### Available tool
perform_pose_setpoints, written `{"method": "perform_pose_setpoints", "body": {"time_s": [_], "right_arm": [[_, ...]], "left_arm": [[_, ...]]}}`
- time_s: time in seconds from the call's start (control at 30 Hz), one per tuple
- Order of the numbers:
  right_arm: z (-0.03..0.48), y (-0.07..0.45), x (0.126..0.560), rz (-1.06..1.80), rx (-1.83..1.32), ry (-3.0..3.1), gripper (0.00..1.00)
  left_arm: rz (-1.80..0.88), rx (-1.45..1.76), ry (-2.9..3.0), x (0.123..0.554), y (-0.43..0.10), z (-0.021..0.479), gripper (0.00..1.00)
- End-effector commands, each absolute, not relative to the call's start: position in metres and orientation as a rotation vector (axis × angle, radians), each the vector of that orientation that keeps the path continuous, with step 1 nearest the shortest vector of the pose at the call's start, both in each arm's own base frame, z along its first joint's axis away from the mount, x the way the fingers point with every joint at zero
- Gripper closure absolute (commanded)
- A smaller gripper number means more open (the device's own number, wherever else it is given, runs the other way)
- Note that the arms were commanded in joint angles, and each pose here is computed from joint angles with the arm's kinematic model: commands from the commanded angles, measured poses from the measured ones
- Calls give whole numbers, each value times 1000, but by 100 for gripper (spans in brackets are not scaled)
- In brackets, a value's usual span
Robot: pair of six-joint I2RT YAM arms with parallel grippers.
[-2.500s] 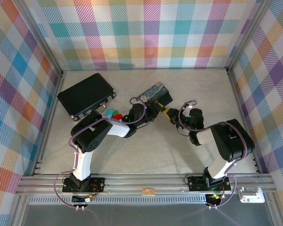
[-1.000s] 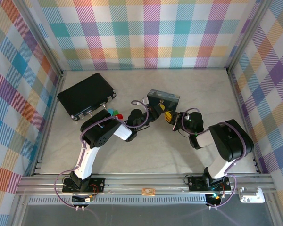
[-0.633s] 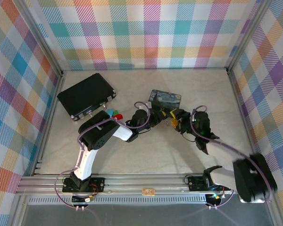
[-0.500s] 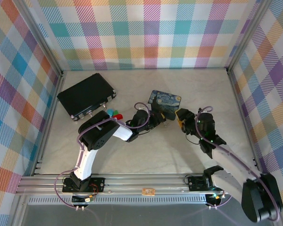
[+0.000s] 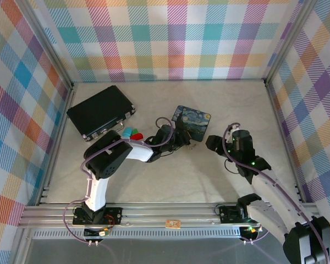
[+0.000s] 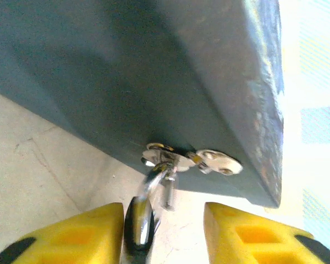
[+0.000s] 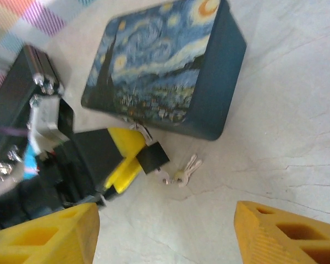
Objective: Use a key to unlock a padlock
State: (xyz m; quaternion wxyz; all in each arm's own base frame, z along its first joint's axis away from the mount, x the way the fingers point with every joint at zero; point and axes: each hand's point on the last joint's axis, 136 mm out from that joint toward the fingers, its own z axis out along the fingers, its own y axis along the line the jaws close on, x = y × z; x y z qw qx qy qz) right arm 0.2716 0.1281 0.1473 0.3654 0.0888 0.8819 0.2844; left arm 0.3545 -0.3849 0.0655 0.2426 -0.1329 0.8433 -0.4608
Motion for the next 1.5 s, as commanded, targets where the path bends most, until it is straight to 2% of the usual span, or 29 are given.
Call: {"method": "perform_pose_setpoints", "body": {"time_s": [0.0,0.07,0.1,0.4,0.67,0.87,1.2,1.47], "right_arm": [[157,152,268,771,-18,2295,38],[157,163,269,773,-86,2311,40],[158,169,269,766,-122,2317,40],[135,216,274,490,-381,2467,40],[99,233,293,53,-409,2605,42],[79,232,314,-227,-400,2614,48],[53,245,325,-317,-403,2600,60],[34,244,326,-346,-388,2615,65]], "left_arm": [[-1262,-346,2273,348,-377,92,48],[-1261,-361,2254,346,-364,101,38],[-1258,-367,2248,344,-358,103,36],[-1166,-424,2213,341,-288,130,35],[-1135,-521,2165,343,-234,138,33],[-1125,-495,2179,336,-223,145,32],[-1089,-469,2218,328,-219,141,31],[-1038,-454,2239,324,-211,141,31]]}}
